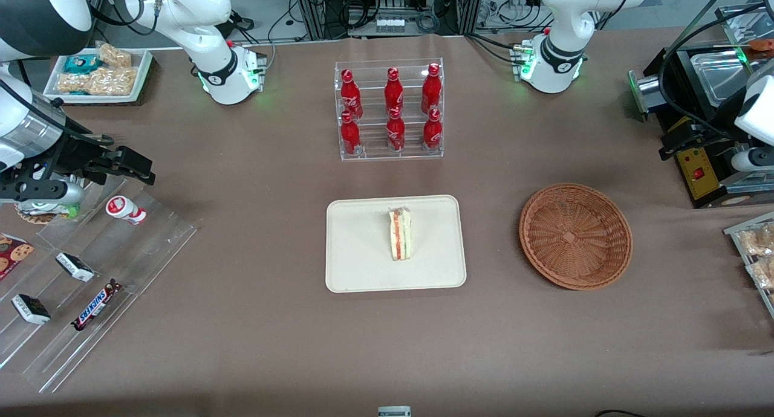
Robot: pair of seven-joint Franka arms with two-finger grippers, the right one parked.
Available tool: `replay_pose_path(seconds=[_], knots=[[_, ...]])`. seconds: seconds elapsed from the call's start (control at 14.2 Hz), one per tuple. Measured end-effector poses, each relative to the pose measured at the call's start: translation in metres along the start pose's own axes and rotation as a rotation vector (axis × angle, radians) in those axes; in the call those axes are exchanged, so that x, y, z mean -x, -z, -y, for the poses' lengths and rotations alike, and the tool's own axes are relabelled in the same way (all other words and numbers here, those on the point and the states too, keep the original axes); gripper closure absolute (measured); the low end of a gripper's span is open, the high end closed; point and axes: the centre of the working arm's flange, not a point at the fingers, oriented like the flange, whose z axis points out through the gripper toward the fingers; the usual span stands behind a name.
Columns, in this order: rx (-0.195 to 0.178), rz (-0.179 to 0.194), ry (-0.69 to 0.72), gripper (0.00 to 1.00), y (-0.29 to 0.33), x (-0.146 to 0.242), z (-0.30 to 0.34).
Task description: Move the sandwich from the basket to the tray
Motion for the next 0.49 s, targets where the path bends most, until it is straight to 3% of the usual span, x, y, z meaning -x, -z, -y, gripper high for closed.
replay_pose_path(seconds=[0.28,0.49], knots=[[-0.013,-0.028,-0.002,0.00,0.007,-0.031,-0.004],[-0.039,0.007,-0.003,0.00,-0.001,-0.038,-0.003]])
